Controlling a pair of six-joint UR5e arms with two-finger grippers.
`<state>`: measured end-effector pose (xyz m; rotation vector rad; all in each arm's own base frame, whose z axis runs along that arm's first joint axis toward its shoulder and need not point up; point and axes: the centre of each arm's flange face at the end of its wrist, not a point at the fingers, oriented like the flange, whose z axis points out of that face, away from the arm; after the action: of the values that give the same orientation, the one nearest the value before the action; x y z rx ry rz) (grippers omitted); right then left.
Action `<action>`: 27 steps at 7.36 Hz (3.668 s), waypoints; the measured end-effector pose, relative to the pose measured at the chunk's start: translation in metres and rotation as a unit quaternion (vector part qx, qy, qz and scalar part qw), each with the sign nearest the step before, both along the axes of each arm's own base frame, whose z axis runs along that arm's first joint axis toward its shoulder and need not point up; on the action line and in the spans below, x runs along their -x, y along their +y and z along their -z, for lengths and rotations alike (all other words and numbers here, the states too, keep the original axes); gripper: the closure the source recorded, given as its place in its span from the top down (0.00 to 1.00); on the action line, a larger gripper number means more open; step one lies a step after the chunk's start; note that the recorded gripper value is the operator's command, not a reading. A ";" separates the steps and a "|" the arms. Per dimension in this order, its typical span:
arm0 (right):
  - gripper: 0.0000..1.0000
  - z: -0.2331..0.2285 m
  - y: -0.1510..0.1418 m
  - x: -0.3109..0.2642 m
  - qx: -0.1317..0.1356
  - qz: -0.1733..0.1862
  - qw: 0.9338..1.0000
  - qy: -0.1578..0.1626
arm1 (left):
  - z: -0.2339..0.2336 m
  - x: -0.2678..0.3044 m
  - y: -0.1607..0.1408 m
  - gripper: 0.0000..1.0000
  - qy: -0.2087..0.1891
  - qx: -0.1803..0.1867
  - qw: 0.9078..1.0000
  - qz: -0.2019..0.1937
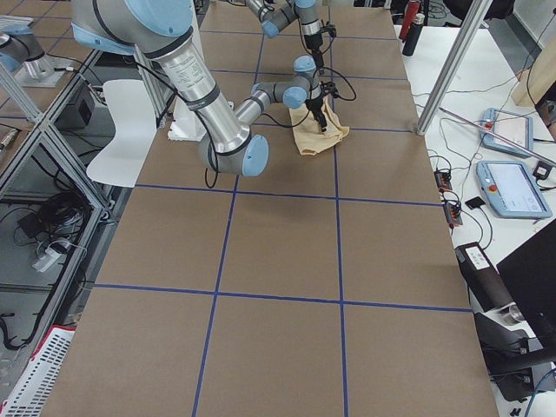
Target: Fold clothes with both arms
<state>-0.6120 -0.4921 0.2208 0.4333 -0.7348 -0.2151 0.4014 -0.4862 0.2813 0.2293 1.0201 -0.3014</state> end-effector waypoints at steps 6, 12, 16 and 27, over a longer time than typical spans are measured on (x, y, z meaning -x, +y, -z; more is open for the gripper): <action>1.00 0.008 -0.010 0.022 0.008 0.003 1.000 0.007 | -0.003 0.004 -0.006 0.99 -0.003 0.001 1.000 0.005; 1.00 0.044 -0.074 0.026 -0.013 -0.029 0.999 -0.021 | -0.005 0.004 -0.006 0.99 -0.005 0.004 1.000 0.006; 1.00 0.068 -0.086 0.019 -0.002 -0.059 0.997 -0.054 | -0.008 0.004 -0.007 0.99 -0.007 0.004 1.000 0.006; 0.97 0.029 -0.029 0.003 0.289 -0.243 0.914 -0.147 | -0.011 0.001 -0.008 0.99 -0.008 0.006 1.000 0.006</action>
<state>-0.6147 -0.5212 0.1915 0.0678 -0.9184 0.5410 0.4005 -0.4943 0.2926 0.2273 1.0010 -0.3164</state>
